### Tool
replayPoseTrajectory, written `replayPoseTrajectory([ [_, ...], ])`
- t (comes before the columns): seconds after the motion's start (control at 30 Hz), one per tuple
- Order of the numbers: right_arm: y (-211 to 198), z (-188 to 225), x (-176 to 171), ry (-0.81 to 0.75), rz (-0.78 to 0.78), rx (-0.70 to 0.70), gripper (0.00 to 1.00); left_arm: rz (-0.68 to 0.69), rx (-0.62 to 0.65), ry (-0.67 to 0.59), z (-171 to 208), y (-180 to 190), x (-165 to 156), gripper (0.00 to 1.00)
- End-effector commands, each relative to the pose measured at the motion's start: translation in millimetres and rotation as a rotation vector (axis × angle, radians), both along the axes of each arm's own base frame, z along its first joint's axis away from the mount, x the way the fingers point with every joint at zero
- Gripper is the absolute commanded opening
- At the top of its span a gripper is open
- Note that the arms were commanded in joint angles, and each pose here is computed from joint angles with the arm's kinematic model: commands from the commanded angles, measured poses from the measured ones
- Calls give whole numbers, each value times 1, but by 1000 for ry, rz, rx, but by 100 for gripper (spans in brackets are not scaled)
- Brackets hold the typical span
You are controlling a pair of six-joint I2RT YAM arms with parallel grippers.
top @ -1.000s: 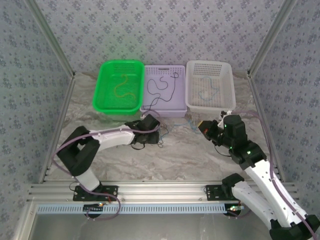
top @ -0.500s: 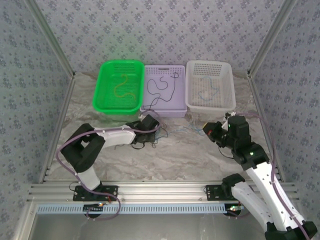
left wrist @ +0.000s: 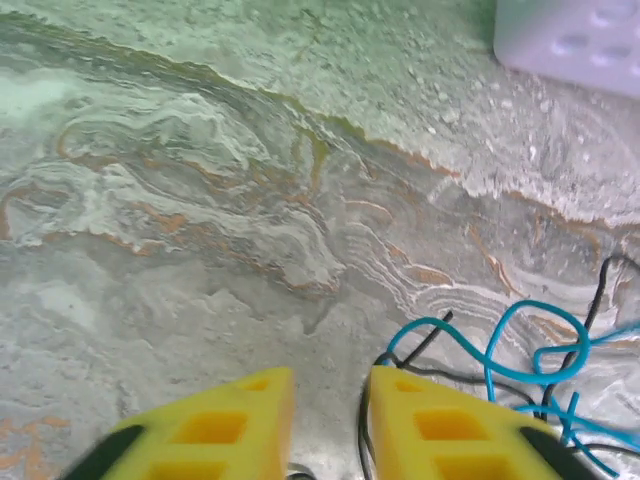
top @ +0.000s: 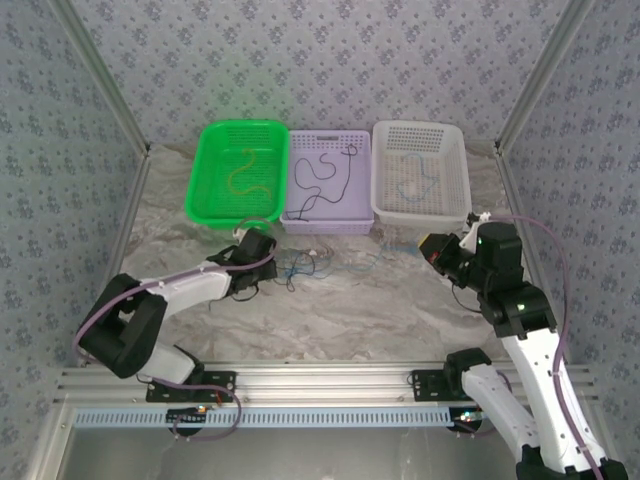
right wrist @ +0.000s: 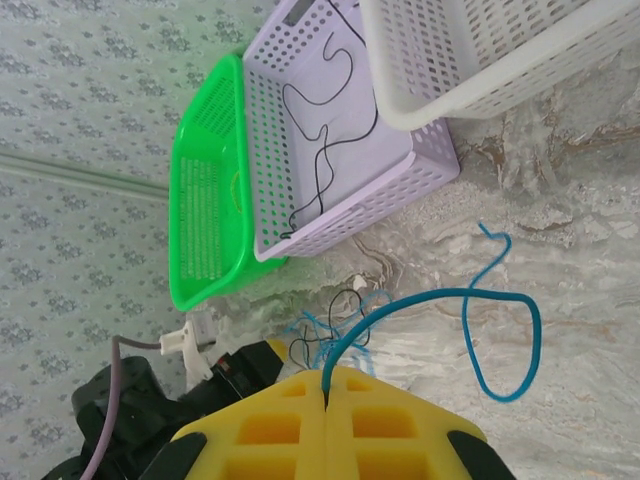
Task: Untangle the cables
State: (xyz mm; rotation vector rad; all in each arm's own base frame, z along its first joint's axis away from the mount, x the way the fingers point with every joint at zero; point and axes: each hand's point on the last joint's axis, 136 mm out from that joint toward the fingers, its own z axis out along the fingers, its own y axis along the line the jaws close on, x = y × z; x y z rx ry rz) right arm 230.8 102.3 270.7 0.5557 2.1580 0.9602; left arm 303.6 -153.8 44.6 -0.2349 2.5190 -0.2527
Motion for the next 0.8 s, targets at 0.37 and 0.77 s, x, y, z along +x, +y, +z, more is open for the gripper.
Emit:
replayPoseTrajectory([
  [0.37, 4, 33, -1, -65, 55, -20, 0, -90, -92, -53, 27, -23, -9, 32],
  [0.77, 8, 28, 1, -50, 79, -19, 0, -243, -17, 30, 10, -51, -4, 53],
])
